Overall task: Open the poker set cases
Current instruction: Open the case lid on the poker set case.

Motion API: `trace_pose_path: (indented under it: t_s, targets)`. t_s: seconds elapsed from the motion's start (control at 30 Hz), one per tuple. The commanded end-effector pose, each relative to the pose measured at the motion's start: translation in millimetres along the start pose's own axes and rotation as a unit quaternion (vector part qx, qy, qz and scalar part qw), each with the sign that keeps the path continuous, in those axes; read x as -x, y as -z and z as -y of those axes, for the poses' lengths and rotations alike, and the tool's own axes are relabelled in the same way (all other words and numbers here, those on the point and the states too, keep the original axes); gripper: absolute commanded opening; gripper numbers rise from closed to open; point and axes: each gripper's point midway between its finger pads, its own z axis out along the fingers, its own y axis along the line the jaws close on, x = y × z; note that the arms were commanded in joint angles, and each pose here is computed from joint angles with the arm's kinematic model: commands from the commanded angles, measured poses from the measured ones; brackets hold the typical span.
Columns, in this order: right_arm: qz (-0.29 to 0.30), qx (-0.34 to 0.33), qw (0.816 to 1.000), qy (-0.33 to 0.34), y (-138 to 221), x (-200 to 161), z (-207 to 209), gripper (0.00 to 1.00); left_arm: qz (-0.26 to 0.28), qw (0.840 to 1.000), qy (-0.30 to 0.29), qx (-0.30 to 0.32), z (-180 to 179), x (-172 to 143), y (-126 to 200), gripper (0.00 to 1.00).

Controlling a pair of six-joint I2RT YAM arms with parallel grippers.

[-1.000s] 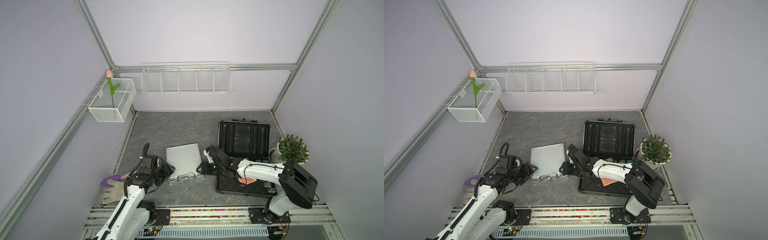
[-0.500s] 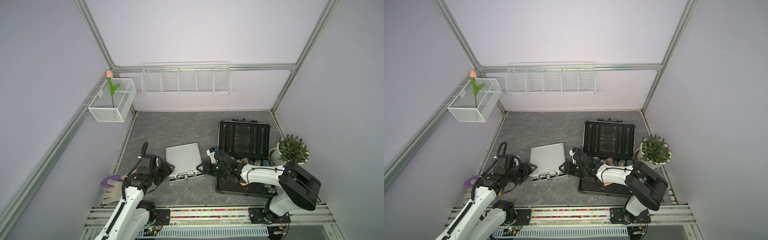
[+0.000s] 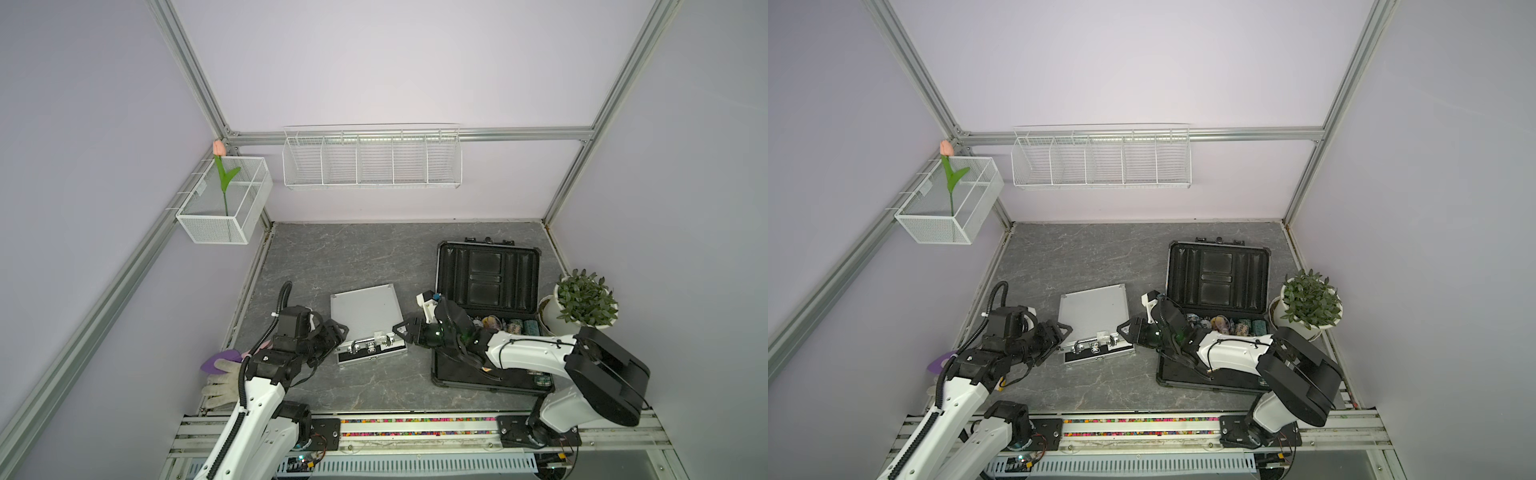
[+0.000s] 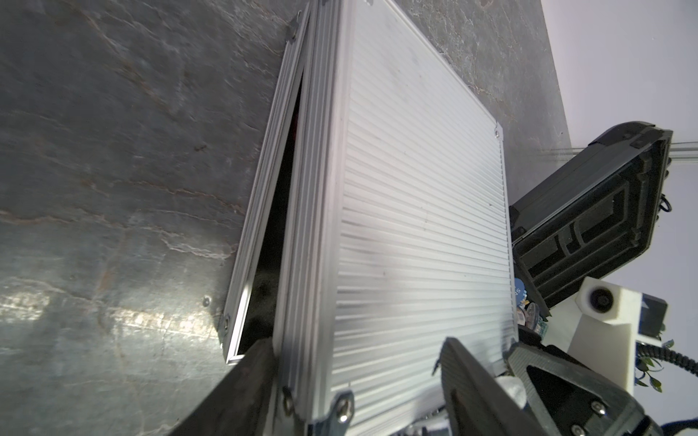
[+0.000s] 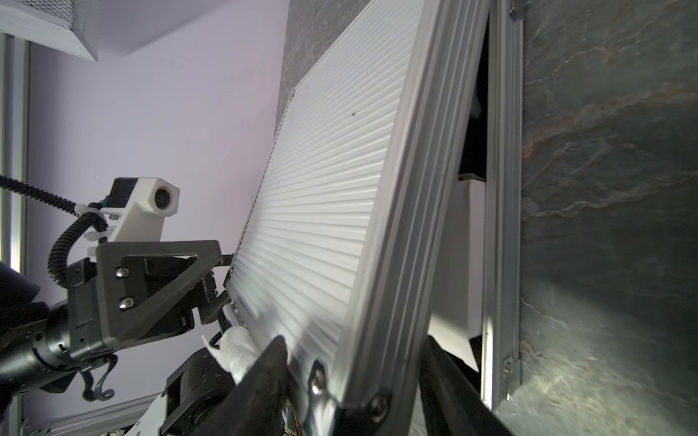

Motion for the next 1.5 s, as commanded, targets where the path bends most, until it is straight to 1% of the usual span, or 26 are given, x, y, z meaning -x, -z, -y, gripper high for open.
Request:
trace_pose_path:
  t_s: [0.0,0.37,0.63,0.87,1.07,1.17,1.3,1.33,1.37,1.47]
  targets:
    - [0.006,0.113,0.993,0.027,11,3,-60,0.57,0.014,0.997,-0.033,-0.071,41,10,15,0.71]
    - [0.018,0.156,0.988,-0.004,10,6,-69,0.59,0.037,0.996,-0.063,-0.053,37,16,21,0.74]
    - [0.018,0.168,0.985,-0.021,5,8,-69,0.59,0.044,0.994,-0.088,-0.043,36,18,24,0.77]
    - [0.029,0.162,0.986,-0.018,6,10,-67,0.59,0.062,0.989,-0.129,-0.024,38,26,35,0.80]
    - [0.040,0.154,0.987,-0.013,8,15,-66,0.59,0.092,0.979,-0.180,-0.007,44,36,52,0.89]
    - [0.044,0.154,0.987,-0.012,8,16,-66,0.59,0.118,0.968,-0.221,-0.001,51,44,66,0.92]
    - [0.048,0.155,0.987,-0.010,9,18,-67,0.59,0.156,0.944,-0.290,0.008,65,58,88,0.94]
    - [0.048,0.156,0.987,-0.009,9,18,-68,0.59,0.173,0.933,-0.316,0.002,73,62,94,0.94]
    - [0.049,0.157,0.986,-0.009,9,18,-69,0.59,0.183,0.919,-0.350,-0.010,82,63,99,0.94]
    - [0.052,0.157,0.986,-0.006,10,20,-69,0.59,0.237,0.866,-0.439,-0.036,108,69,122,0.93]
